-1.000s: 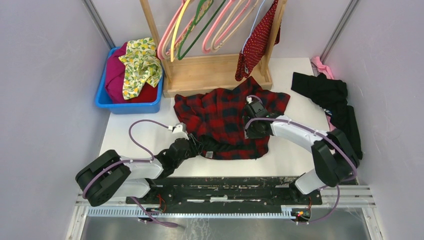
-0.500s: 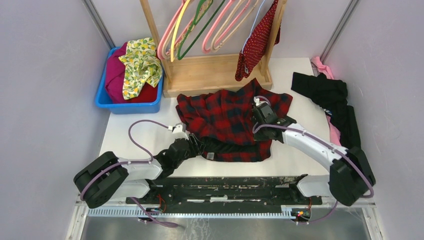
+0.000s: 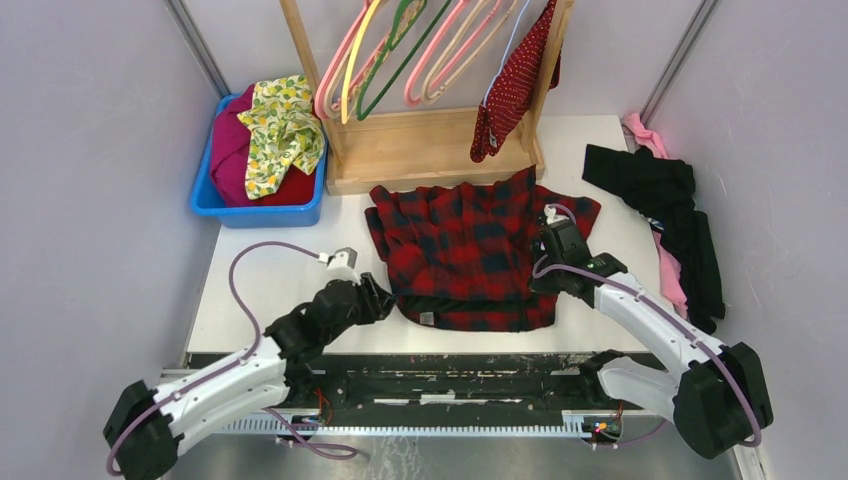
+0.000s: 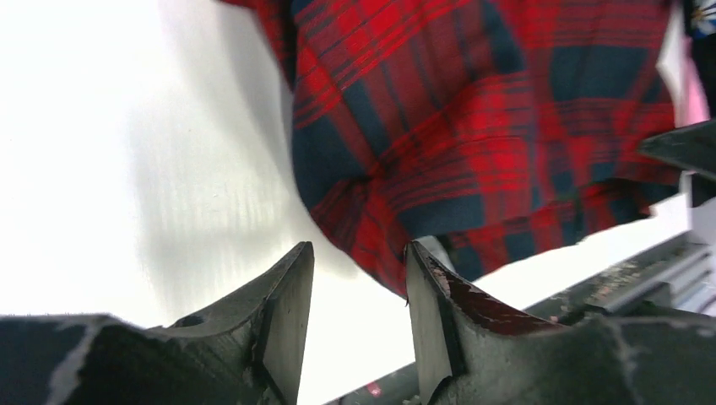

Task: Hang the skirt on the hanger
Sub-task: Flatten out the skirt at the center of the board.

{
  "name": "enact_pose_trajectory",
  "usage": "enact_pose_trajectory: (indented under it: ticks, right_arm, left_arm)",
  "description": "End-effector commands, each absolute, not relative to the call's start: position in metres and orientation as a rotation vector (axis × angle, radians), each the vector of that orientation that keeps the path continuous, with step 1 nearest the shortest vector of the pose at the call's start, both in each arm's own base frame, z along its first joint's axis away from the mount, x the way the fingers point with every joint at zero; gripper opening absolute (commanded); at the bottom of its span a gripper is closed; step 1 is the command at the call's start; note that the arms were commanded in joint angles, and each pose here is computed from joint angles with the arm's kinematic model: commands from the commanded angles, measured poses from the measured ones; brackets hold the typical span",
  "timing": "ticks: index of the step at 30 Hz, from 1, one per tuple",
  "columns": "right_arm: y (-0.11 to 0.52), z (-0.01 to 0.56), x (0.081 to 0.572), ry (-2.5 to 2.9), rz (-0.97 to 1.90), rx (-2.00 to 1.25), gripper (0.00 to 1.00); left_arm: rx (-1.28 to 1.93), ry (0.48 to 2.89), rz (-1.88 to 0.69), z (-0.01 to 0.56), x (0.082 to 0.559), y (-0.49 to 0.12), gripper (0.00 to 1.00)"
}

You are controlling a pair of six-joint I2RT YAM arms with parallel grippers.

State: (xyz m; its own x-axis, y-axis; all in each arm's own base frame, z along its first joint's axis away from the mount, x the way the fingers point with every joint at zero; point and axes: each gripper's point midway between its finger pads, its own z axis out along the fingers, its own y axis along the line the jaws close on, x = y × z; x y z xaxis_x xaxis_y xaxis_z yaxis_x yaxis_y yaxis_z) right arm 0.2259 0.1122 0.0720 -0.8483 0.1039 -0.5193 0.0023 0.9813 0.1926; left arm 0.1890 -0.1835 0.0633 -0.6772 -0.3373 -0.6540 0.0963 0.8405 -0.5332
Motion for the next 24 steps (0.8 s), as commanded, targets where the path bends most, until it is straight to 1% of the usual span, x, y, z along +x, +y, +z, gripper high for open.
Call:
enact_pose_trajectory:
  ticks: [1, 6, 9, 15, 19, 22, 23, 24]
  right_arm:
    - [0.122, 0.082, 0.232, 2.513, 0.358, 0.095, 0.01]
    - [0.112, 0.090, 0.222, 2.516, 0.322, 0.089, 0.01]
    - [0.111, 0.097, 0.218, 2.500, 0.349, 0.110, 0.01]
    - [0.117, 0.108, 0.210, 2.521, 0.409, 0.094, 0.01]
    - [0.118, 0.108, 0.199, 2.555, 0.424, 0.076, 0.01]
    - [0.122, 0.106, 0.194, 2.571, 0.460, 0.060, 0.01]
    - [0.124, 0.107, 0.192, 2.572, 0.483, 0.057, 0.05]
    - [0.126, 0.108, 0.191, 2.574, 0.501, 0.055, 0.20]
  left_arm:
    - [-0.189, 2.181, -0.717, 0.098, 0.187, -0.179, 0.51]
    - [-0.123, 2.243, -0.717, 0.104, 0.195, -0.200, 0.50]
    - [-0.111, 2.224, -0.772, 0.110, 0.202, -0.216, 0.50]
    - [-0.053, 2.198, -0.722, 0.132, 0.234, -0.242, 0.50]
    - [-0.028, 2.177, -0.757, 0.148, 0.248, -0.261, 0.50]
    - [-0.013, 2.183, -0.762, 0.143, 0.252, -0.269, 0.50]
    - [-0.006, 2.199, -0.743, 0.134, 0.254, -0.269, 0.50]
    - [0.003, 2.229, -0.715, 0.120, 0.254, -0.269, 0.50]
